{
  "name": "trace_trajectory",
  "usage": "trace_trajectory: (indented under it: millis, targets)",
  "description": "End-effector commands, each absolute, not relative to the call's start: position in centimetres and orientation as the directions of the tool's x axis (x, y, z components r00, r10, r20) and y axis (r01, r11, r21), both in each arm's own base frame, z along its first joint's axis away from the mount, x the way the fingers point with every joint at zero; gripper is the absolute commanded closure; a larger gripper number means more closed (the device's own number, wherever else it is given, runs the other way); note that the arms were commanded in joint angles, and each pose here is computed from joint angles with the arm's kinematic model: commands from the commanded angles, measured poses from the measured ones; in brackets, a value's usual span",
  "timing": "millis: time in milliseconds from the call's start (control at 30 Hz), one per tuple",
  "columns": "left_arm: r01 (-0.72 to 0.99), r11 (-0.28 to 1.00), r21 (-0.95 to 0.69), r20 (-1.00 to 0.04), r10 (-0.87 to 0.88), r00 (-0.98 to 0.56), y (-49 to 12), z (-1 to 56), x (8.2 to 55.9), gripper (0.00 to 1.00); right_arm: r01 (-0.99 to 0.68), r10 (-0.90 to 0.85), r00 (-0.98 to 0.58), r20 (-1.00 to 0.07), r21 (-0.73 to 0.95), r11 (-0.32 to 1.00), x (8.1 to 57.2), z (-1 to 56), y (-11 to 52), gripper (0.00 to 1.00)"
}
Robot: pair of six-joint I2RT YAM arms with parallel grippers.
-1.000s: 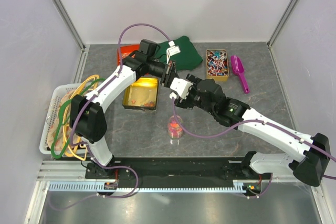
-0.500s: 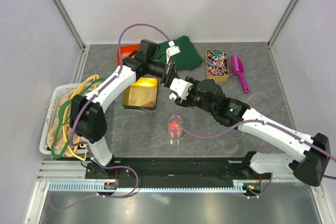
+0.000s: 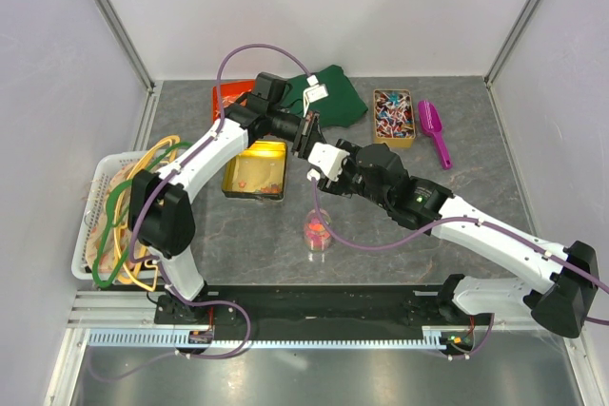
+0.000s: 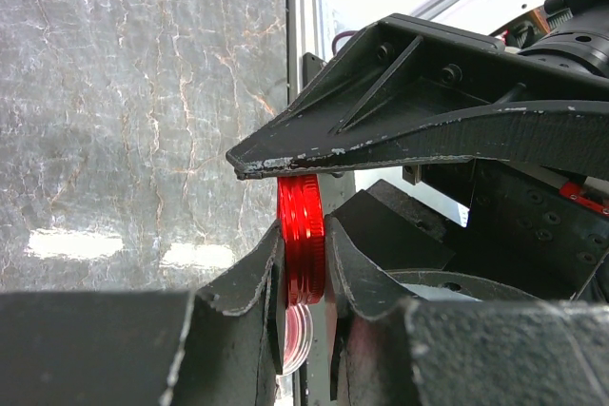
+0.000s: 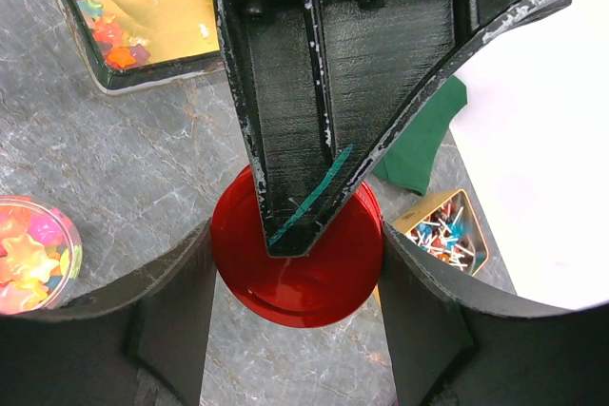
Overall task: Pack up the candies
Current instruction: Pick up the bottle lid at the center of the board.
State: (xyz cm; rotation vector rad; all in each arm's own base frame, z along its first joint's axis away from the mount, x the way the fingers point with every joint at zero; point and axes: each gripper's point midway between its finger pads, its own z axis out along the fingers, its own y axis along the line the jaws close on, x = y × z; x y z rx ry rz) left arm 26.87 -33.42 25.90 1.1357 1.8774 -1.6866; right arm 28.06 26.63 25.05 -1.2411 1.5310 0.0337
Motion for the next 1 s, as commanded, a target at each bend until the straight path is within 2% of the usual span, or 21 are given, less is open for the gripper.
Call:
trace_trajectory:
  millis: [0, 133, 400, 567, 767, 967]
  targets:
    - [0.767, -0.043, -0.641, -0.741, 0.298, -0.602, -33.4, 26.3, 27.5, 0.8, -0.669, -0.618, 0.216, -0.756, -0.576, 0.47, 28.0, 28.3, 26.9, 0.53]
    - [0.788, 0.004, -0.615, -0.76, 0.263, -0.594, -32.7, 27.2, 29.0, 0.75, -0.668, -0.618, 0.216, -0.756, -0.576, 0.471, 27.9, 28.5, 26.8, 0.52]
    - [0.831, 0.25, -0.497, -0.836, 0.117, -0.535, -27.3, 31.0, 35.3, 0.62, -0.67, -0.621, 0.217, -0.753, -0.578, 0.466, 27.6, 28.3, 26.5, 0.51]
    - [0.833, 0.33, -0.445, -0.865, 0.085, -0.495, -25.0, 31.3, 36.4, 0.61, -0.668, -0.628, 0.214, -0.748, -0.581, 0.465, 27.6, 28.1, 26.3, 0.51]
    - [0.826, 0.345, -0.445, -0.852, 0.119, -0.509, -24.5, 28.3, 35.9, 0.61, -0.653, -0.624, 0.215, -0.752, -0.585, 0.48, 27.8, 28.9, 26.0, 0.51]
    - [0.866, 0.411, -0.285, -0.883, 0.239, -0.404, -23.4, 22.3, 34.5, 0.61, -0.671, -0.594, 0.206, -0.778, -0.554, 0.493, 27.1, 29.8, 25.7, 0.5]
